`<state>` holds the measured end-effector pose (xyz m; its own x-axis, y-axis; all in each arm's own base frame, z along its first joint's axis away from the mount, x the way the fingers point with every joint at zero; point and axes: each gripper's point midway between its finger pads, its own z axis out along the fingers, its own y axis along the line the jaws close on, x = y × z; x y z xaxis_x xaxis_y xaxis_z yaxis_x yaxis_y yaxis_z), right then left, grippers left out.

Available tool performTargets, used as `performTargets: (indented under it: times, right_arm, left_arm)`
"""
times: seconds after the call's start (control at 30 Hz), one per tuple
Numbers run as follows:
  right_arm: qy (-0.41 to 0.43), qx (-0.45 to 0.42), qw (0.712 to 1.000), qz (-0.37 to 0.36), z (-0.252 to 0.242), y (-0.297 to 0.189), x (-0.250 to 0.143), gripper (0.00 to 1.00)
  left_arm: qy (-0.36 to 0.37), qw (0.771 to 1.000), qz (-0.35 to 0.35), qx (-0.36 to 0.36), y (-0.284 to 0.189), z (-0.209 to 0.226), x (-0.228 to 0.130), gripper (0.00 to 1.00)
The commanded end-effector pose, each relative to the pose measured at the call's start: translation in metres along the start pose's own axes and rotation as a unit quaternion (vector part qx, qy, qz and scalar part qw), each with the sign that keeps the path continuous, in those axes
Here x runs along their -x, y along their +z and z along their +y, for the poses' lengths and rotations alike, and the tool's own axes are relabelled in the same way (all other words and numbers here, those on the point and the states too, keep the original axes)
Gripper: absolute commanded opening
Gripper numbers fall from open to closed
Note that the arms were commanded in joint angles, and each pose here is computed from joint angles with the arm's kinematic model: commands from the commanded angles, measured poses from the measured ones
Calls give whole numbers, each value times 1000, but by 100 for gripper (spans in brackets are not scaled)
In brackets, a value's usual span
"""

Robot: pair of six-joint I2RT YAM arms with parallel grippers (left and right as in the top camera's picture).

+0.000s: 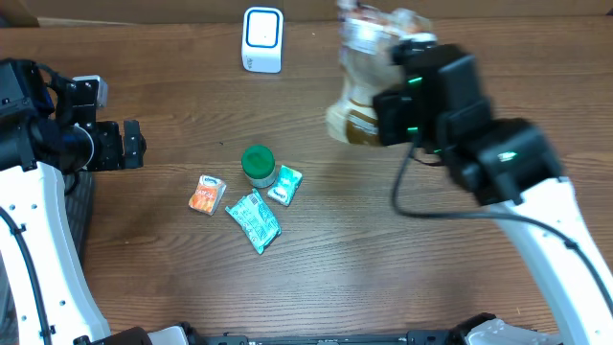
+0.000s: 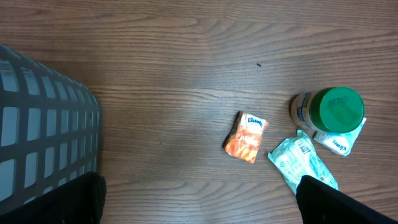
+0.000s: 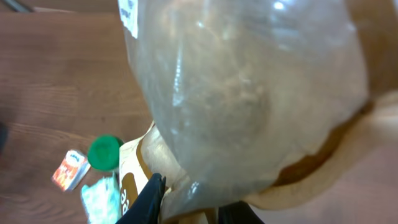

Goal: Scan the item barcode
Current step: 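Carry the Pantree bag right and set it on the table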

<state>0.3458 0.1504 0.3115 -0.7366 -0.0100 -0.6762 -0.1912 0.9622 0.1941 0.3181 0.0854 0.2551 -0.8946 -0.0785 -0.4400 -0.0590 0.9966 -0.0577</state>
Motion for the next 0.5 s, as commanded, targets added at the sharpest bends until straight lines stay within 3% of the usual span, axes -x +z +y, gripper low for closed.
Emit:
performTargets:
  times: [0.0, 0.47]
  right_arm:
    - [102, 35, 993, 52, -31, 4, -13, 4]
    - [347, 17, 931, 115, -189, 75, -112, 4]
  left_arm:
    - [11, 1000, -2, 3, -1, 2, 2, 100]
    - [11, 1000, -2, 3, -1, 2, 2, 100]
